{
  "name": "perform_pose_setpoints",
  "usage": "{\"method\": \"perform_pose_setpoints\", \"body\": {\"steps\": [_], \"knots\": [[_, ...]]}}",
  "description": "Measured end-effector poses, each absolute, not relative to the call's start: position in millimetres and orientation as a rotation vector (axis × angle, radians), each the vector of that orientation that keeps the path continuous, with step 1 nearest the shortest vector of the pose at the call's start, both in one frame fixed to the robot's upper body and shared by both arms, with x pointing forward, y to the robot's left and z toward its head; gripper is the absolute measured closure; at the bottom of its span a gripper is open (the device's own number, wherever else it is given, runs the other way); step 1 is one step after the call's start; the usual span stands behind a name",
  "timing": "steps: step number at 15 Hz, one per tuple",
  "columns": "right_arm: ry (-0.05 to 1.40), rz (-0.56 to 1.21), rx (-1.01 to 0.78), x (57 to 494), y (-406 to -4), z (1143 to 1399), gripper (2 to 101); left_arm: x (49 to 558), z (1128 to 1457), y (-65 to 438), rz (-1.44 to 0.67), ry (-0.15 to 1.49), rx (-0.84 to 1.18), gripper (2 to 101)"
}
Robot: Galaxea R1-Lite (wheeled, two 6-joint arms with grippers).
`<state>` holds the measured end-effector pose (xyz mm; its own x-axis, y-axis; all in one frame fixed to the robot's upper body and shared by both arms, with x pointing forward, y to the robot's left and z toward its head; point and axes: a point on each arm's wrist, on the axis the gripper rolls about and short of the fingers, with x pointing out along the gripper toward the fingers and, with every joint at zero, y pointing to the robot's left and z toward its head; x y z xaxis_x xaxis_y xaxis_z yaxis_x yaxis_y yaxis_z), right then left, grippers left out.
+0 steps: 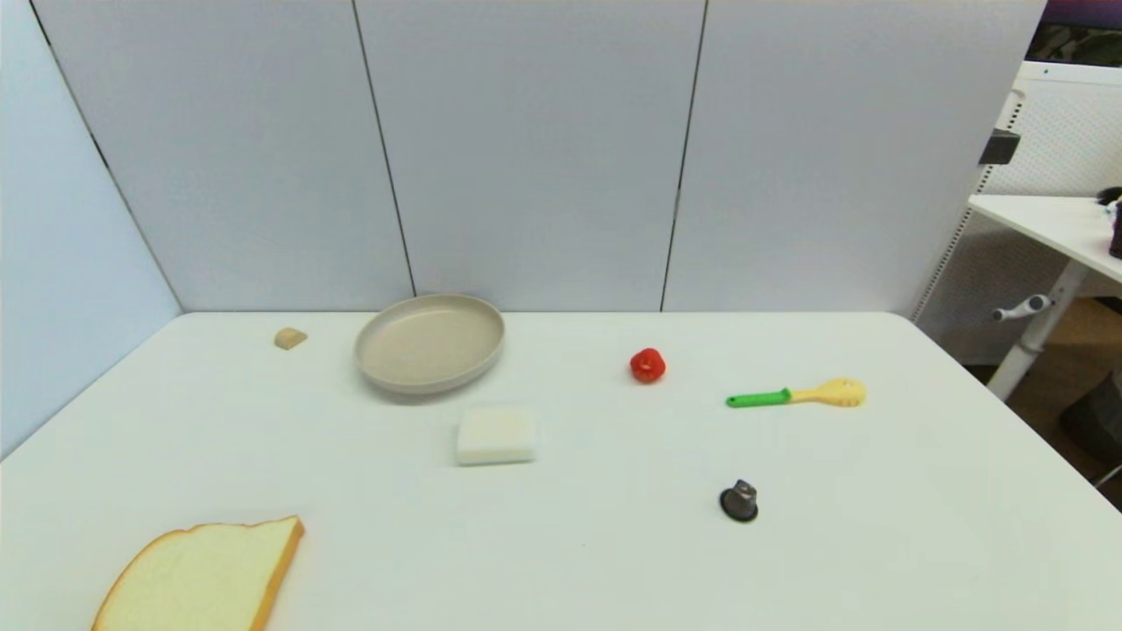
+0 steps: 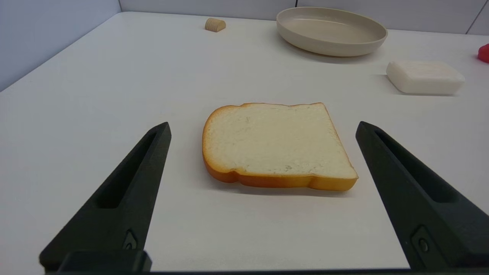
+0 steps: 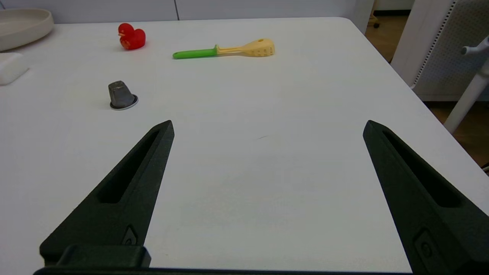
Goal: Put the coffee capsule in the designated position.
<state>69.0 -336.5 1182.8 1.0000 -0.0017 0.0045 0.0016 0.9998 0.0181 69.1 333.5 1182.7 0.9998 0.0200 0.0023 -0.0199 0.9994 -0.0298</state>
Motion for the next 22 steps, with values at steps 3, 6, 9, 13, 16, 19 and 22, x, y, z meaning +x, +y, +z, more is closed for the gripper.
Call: {"method": "perform_pose_setpoints", "body": {"steps": [3,6,9,13,16,19,22], "knots": [[-0.004,-0.002,0.018,69.0,-336.5,1182.8,4.3,69.1,1182.8,333.5,0.020,-0.003,-0.030,5.3],[-0.004,-0.002,0.018,69.0,-336.5,1182.8,4.3,69.1,1182.8,333.5,0.020,-0.003,-0.030,5.3],[-0.004,-0.002,0.018,69.0,-336.5,1182.7,4.3,69.1,1182.7,333.5,0.020,-0.003,-0.030,5.3],[-0.004,-0.002,0.018,69.0,-336.5,1182.7,4.3,69.1,1182.8,333.5,0.020,-0.004,-0.039,5.3],[-0.004,-0.002,0.018,69.0,-336.5,1182.8,4.3,69.1,1182.8,333.5,0.021,-0.004,-0.031,5.3],[-0.004,-0.002,0.018,69.0,-336.5,1182.7,4.3,66.0,1194.1,333.4,0.013,-0.037,0.033,5.3],[-0.004,-0.002,0.018,69.0,-336.5,1182.8,4.3,65.6,1219.8,333.4,0.012,-0.034,0.156,5.3]]}}
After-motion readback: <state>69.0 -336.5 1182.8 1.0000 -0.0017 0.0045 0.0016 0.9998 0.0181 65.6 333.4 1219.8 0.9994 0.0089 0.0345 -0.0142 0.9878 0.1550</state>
